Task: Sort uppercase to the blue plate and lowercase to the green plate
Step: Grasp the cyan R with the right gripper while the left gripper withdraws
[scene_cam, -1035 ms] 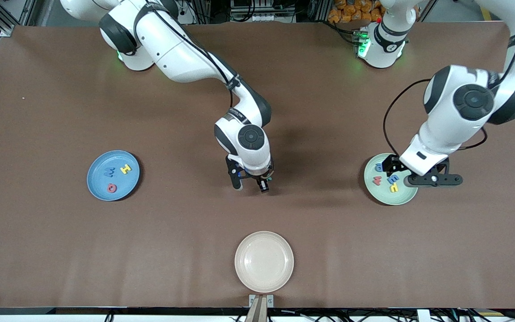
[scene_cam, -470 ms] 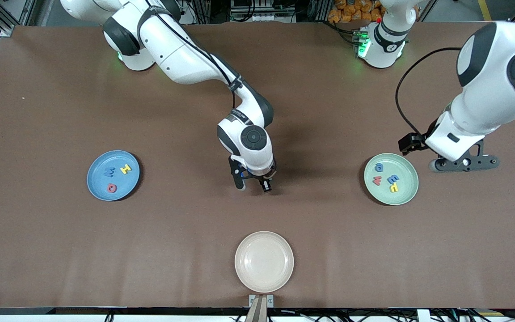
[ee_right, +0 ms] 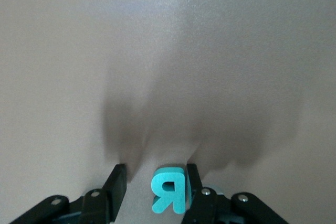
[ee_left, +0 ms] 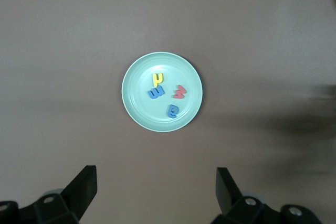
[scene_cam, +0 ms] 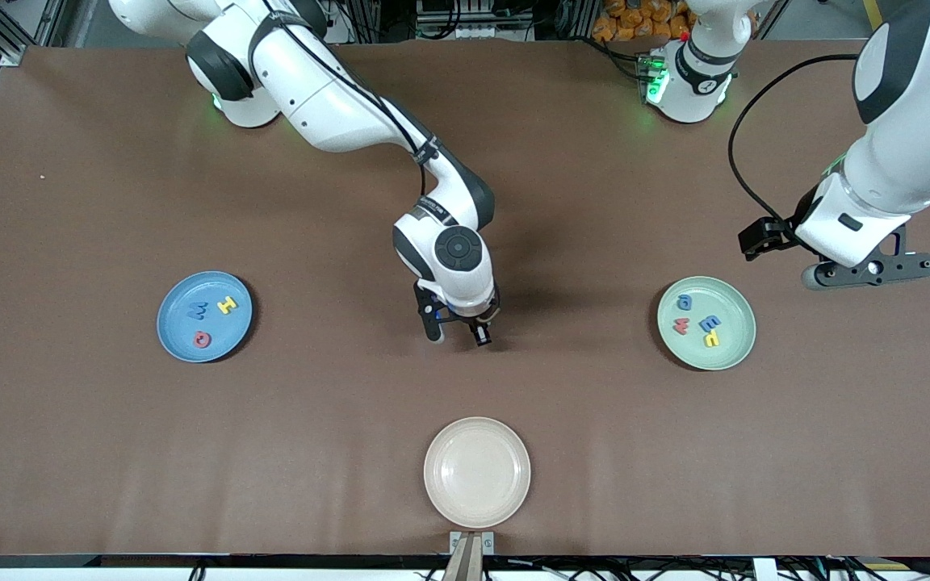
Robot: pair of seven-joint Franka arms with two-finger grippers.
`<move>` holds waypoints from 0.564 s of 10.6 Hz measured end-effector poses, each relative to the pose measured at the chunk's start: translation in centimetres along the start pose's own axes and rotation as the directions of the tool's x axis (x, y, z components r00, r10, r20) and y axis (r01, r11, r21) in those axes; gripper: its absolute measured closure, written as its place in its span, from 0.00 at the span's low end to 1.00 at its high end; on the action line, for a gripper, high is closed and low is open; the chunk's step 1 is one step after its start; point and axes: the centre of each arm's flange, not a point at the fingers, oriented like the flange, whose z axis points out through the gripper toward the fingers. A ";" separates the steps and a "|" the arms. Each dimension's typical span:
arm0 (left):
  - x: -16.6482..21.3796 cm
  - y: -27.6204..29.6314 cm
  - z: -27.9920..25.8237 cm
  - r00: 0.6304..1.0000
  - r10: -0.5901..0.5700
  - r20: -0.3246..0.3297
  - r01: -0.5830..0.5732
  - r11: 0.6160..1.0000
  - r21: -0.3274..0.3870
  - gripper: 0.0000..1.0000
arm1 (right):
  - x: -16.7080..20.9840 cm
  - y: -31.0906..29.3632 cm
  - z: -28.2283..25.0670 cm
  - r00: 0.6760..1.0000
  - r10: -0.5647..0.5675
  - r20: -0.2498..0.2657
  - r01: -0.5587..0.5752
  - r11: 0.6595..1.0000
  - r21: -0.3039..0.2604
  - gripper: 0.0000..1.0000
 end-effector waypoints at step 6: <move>-1.2 -2.0 -3.1 0.998 -0.064 -0.003 0.063 0.995 -0.073 0.00 | -0.2 0.0 0.0 1.000 0.017 0.024 -0.017 1.000 -0.005 0.53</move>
